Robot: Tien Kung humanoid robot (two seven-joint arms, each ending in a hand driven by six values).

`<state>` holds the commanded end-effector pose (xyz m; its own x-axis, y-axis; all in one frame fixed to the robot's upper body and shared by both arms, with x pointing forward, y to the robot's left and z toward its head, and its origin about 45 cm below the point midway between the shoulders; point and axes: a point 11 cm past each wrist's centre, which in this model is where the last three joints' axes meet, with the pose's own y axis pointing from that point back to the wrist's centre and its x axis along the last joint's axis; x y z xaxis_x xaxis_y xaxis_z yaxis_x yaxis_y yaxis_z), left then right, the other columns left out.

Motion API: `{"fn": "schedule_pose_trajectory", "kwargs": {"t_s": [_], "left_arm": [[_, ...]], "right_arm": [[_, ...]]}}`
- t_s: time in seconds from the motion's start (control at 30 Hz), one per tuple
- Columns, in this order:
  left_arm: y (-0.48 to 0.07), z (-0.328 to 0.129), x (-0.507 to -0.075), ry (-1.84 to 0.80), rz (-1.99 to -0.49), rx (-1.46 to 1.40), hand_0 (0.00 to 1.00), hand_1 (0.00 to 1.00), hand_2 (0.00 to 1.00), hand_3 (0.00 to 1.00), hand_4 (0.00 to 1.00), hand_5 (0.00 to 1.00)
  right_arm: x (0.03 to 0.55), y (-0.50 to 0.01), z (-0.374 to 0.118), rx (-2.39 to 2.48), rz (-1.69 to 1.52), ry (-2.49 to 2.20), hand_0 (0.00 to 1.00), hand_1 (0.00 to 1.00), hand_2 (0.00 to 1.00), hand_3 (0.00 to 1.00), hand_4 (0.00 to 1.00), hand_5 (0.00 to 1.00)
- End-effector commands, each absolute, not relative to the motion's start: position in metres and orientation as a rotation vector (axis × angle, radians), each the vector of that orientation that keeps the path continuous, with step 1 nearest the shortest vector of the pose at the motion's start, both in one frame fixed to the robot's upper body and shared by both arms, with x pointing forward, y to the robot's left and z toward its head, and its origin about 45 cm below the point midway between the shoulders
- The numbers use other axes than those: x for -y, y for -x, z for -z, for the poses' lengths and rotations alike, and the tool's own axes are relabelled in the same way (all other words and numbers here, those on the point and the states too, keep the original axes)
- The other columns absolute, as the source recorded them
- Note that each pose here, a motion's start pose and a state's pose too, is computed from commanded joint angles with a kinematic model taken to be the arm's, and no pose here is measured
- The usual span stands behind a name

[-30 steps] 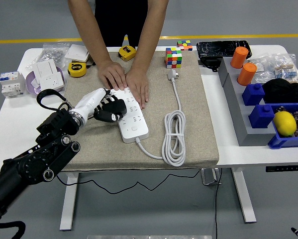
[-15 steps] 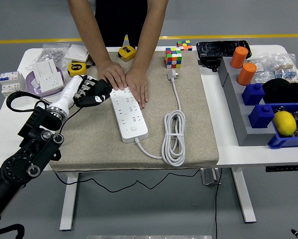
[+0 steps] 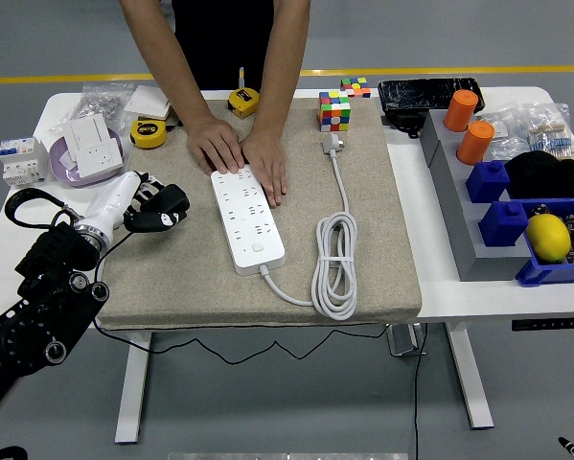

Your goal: Pick up the plug,place it near the board,insert it into the board,press the button

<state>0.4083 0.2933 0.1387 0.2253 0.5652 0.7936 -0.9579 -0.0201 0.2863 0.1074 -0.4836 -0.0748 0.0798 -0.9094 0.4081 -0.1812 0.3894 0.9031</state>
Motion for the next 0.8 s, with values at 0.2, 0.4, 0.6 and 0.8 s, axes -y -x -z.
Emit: {"fn": "schedule_pose_trajectory", "kwargs": {"t_s": [0.2,0.4,0.6,0.8], "left_arm": [[-0.407,-0.135,-0.293,-0.959,-1.288,0.489,0.863,0.836,0.741,0.612,0.838,0.478],[-0.404,-0.134,-0.294,-0.952,-1.275,0.444,0.998,0.998,0.907,0.845,0.998,0.721],[-0.402,-0.164,-0.295,-0.617,-1.493,0.381,0.998,0.998,0.998,0.998,0.998,0.998],[-0.383,-0.220,-0.309,-0.088,-1.700,0.342,0.998,0.998,0.998,0.998,0.998,0.998]], "right_arm": [[0.484,-0.106,0.075,1.404,0.738,-1.060,0.998,0.843,0.776,0.802,0.998,0.991],[0.484,-0.106,0.075,1.402,0.738,-1.060,0.998,0.843,0.775,0.802,0.998,0.991],[0.483,-0.107,0.075,1.400,0.733,-1.063,0.998,0.843,0.775,0.802,0.998,0.991],[0.480,-0.104,0.077,1.384,0.736,-1.068,0.998,0.843,0.774,0.802,0.998,0.990]]}}
